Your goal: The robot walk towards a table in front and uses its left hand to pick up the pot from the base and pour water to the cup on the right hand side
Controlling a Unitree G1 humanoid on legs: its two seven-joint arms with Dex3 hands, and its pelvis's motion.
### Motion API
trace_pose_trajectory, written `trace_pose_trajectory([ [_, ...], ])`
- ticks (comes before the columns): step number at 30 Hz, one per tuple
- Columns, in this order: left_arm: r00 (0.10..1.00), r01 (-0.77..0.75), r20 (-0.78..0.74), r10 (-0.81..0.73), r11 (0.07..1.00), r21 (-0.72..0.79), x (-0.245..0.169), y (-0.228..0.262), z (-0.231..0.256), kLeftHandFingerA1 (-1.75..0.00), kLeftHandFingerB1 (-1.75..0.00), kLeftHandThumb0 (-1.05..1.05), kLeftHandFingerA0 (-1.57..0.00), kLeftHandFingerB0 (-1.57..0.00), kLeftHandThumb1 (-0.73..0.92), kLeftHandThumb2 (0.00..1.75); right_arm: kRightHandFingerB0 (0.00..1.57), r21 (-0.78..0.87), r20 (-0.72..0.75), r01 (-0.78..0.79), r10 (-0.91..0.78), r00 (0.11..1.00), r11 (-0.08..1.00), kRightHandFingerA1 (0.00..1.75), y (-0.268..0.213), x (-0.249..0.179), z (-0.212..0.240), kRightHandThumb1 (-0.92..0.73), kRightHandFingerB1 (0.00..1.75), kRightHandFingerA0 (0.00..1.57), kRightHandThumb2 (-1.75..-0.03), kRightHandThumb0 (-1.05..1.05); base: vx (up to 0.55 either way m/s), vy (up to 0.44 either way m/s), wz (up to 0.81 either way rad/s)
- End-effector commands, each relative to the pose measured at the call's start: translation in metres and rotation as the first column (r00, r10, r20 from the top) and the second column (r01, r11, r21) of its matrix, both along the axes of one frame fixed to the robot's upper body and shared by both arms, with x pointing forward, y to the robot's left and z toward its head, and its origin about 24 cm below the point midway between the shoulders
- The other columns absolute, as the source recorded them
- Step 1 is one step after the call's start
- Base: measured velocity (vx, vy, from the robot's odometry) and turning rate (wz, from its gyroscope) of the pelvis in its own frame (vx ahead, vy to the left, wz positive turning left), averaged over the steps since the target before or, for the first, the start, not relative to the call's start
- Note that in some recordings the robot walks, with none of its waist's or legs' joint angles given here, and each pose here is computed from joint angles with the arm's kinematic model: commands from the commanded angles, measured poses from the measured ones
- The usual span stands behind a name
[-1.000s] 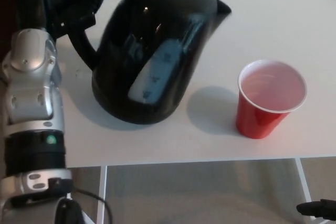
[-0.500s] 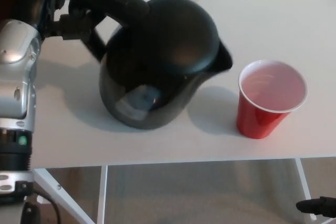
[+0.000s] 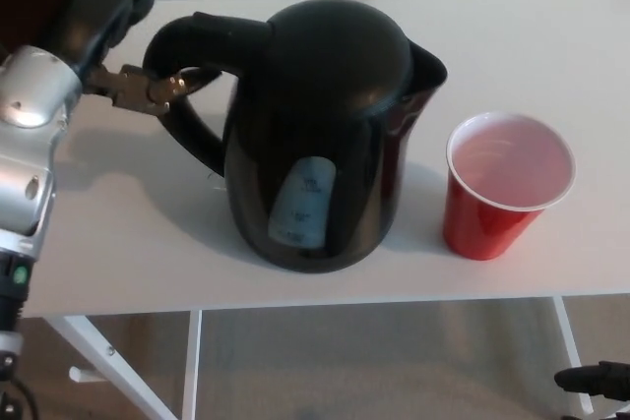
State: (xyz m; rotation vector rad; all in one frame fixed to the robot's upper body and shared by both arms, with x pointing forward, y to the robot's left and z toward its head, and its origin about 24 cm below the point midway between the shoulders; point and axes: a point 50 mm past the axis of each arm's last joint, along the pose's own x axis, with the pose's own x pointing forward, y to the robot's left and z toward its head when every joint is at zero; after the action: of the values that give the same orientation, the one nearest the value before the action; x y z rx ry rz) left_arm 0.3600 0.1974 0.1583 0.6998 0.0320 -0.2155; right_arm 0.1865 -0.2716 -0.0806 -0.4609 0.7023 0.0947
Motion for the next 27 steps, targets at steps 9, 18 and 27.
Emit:
trace_pose_trajectory([
  [9,0.996,0.037,-0.085,-0.009,0.939,0.342,-0.005,0.007,-0.016,-0.47,-0.22,-0.63,-0.26,-0.05,0.4,0.74,0.57,-0.008,0.011,-0.001,0.001,1.0,1.0,0.52,-0.005,0.007,0.008,-0.61,0.46,0.66,-0.58,-0.36,0.0,0.0,0.0],
  [18,0.986,0.147,-0.11,-0.122,0.952,0.267,-0.018,0.023,-0.002,0.0,0.0,-0.89,0.0,0.0,0.46,0.61,0.58,-0.015,0.007,0.006,-0.006,1.0,1.0,0.51,-0.007,0.011,0.01,-0.59,0.46,0.69,-0.57,-0.31,0.0,0.0,0.0],
  [27,0.965,0.257,0.021,-0.262,0.957,0.134,-0.039,0.02,0.047,0.0,0.0,-0.93,0.0,0.0,0.5,0.6,0.58,-0.018,-0.004,0.006,-0.006,1.0,1.0,0.52,-0.009,0.01,0.008,-0.6,0.46,0.7,-0.57,-0.32,0.0,0.0,0.0],
])
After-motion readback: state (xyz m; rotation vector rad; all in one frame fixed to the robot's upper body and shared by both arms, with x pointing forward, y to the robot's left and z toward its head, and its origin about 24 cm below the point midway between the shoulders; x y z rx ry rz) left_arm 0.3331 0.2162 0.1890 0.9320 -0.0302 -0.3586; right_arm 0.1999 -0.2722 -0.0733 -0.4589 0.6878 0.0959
